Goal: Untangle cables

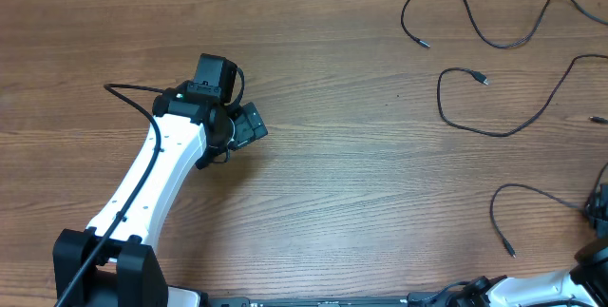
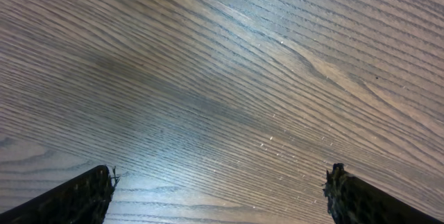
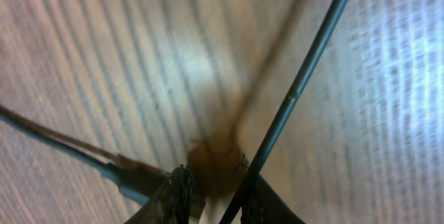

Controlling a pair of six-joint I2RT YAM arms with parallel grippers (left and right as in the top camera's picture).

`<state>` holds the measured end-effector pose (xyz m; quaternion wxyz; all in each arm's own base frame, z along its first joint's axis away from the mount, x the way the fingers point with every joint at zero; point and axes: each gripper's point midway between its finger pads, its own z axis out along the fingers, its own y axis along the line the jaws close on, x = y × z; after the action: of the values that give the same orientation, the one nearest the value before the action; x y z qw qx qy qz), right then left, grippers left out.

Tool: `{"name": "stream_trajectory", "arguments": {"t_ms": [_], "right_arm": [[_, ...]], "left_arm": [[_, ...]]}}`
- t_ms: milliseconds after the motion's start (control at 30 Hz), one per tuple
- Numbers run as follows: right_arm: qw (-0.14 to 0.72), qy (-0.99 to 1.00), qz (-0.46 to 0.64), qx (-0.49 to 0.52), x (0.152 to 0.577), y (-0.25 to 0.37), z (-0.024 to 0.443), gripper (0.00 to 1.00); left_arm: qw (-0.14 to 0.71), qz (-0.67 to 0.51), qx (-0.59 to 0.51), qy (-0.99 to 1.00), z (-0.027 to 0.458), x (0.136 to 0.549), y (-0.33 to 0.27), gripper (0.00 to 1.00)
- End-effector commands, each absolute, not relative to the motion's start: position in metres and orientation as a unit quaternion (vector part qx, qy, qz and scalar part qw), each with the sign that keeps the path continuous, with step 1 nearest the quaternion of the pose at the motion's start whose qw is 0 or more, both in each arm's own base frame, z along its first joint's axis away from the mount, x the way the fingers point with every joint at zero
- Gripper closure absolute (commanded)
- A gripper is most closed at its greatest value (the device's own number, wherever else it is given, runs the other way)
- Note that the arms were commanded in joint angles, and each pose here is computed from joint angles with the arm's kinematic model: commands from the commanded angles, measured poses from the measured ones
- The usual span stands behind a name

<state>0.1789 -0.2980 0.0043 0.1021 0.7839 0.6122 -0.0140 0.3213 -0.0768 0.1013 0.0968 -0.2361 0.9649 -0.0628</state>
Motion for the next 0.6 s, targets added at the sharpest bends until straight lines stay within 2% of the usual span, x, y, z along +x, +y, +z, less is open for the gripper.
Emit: {"name": "stream_trajectory", "arguments": {"t_ms": [0,233,567], "right_arm": [[0.111,0.625,-0.01,0.773,0.19,-0.3,0.007,0.75],[0.124,0.637,0.033,0.76,0.212,-0.29,0.009,0.76],[0.126,0.676,0.012,0.726,0.225,-0.282,0.009,0.77]], "left_arm": [[0.09,-0.06,-0.239,0.965,0.098,0.32,-0.077,0.01],[0.091,-0.061,-0.239,0.965,0.098,0.32,-0.077,0.0],[0.09,-0.06,-0.239,0.965,0.098,0.32,-0.077,0.01]]}}
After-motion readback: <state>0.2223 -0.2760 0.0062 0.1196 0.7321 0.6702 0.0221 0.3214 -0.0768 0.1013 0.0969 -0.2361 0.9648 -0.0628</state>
